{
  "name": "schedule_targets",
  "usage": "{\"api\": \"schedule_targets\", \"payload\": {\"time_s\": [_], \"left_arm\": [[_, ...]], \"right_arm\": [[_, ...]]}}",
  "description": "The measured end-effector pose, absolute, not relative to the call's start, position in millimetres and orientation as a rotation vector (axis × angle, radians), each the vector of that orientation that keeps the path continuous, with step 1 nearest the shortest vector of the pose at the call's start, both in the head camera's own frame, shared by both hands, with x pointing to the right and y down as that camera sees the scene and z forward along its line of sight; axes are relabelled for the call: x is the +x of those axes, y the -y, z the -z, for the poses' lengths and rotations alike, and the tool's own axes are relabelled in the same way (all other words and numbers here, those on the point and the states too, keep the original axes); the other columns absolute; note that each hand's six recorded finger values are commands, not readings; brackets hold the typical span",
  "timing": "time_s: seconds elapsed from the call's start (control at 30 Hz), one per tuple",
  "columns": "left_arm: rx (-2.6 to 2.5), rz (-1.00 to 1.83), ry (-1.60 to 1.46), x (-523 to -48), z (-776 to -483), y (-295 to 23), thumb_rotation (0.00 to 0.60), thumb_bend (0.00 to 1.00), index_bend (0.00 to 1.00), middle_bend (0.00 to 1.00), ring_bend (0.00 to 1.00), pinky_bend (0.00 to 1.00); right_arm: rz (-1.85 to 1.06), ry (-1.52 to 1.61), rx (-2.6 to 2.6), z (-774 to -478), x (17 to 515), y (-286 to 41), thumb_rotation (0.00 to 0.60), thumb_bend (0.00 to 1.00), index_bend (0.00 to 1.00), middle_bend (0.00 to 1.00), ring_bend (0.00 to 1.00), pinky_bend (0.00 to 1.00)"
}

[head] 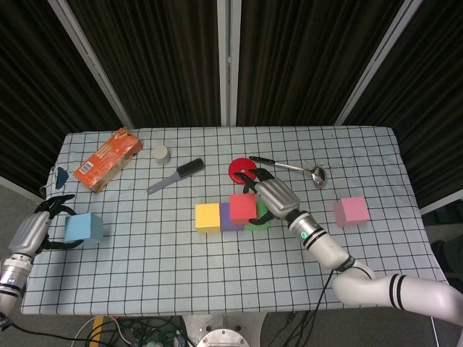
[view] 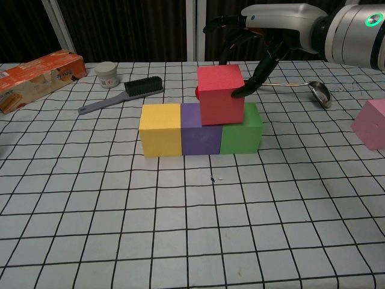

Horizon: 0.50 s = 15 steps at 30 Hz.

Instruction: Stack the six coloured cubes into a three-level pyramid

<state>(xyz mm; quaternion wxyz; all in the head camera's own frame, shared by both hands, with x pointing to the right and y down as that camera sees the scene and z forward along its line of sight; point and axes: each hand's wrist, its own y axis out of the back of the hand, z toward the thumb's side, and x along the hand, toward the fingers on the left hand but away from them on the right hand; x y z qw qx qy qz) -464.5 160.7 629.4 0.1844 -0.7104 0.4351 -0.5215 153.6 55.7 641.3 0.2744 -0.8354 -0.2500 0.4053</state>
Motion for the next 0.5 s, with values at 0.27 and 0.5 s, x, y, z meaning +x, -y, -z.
{"api": "schedule_targets", "payload": {"time_s": [0.27, 0.5], "left_arm": [[-2.003, 1.476, -1.233, -466.8, -630.6, -161.4, 0.600, 0.09, 0.13, 0.40, 0.08, 0.08], [-2.006, 1.477, -1.230, -466.9, -631.6, -161.5, 0.600, 0.09, 0.13, 0.40, 0.08, 0.08]], "right_arm": [[-1.072, 0.670, -2.271, -643.5, 152.2, -54.8, 0.600, 0.11, 0.00, 0.41, 0.00, 0.00], [-1.064, 0.651, -2.267, -647.7, 151.6, -53.5, 0.600, 0.11, 0.00, 0.41, 0.00, 0.00]]}}
